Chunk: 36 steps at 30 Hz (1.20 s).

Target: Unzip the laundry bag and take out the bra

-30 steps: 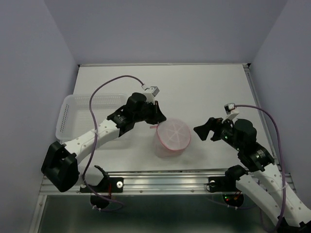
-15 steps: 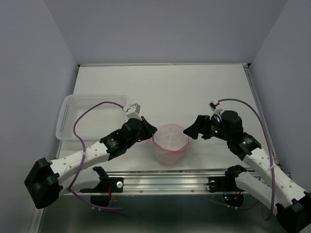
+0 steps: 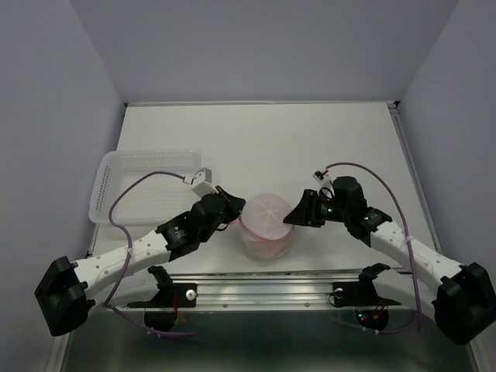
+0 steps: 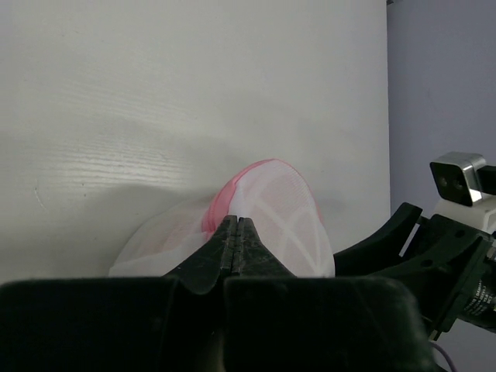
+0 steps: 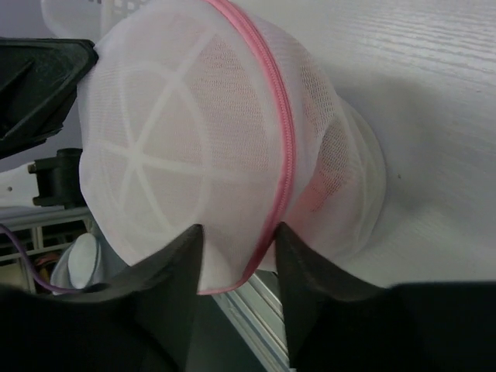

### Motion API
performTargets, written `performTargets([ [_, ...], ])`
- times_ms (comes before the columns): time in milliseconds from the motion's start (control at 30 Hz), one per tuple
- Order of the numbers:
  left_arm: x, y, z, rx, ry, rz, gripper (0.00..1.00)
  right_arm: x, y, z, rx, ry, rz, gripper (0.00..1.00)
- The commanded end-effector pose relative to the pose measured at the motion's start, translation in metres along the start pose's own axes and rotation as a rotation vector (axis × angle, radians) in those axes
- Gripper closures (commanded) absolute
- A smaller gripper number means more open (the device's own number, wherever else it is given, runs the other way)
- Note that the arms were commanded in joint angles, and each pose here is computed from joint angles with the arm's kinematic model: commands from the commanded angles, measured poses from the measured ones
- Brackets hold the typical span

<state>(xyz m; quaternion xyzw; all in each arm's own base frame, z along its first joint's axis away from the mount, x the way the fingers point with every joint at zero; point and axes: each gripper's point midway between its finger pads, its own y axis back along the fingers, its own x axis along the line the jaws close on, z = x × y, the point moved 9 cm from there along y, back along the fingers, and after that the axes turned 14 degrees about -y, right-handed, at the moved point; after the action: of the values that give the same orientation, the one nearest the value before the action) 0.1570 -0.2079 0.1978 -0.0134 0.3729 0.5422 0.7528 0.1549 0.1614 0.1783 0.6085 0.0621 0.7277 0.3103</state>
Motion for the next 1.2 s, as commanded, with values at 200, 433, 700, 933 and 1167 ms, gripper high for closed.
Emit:
performTargets([
  [200,-0.006,0.009,0.003,-0.044,0.016,-0.042,1.0,0.019,-0.023,0.032,-0.05,0.113,0.069,0.99],
  [433,0.002,0.03,0.009,-0.04,-0.068,-0.077,0.16,0.026,-0.032,0.055,-0.016,0.345,0.016,0.99],
  [700,0.023,0.037,0.025,-0.051,-0.149,-0.037,0.01,0.031,-0.041,0.069,0.034,0.454,0.008,0.99],
  [933,0.04,0.011,0.029,0.038,-0.284,-0.086,0.01,0.025,-0.052,0.07,0.118,0.486,0.025,0.99],
  [1167,0.018,-0.005,0.039,0.106,-0.384,-0.253,0.02,0.027,-0.054,0.074,0.16,0.509,0.015,0.99],
])
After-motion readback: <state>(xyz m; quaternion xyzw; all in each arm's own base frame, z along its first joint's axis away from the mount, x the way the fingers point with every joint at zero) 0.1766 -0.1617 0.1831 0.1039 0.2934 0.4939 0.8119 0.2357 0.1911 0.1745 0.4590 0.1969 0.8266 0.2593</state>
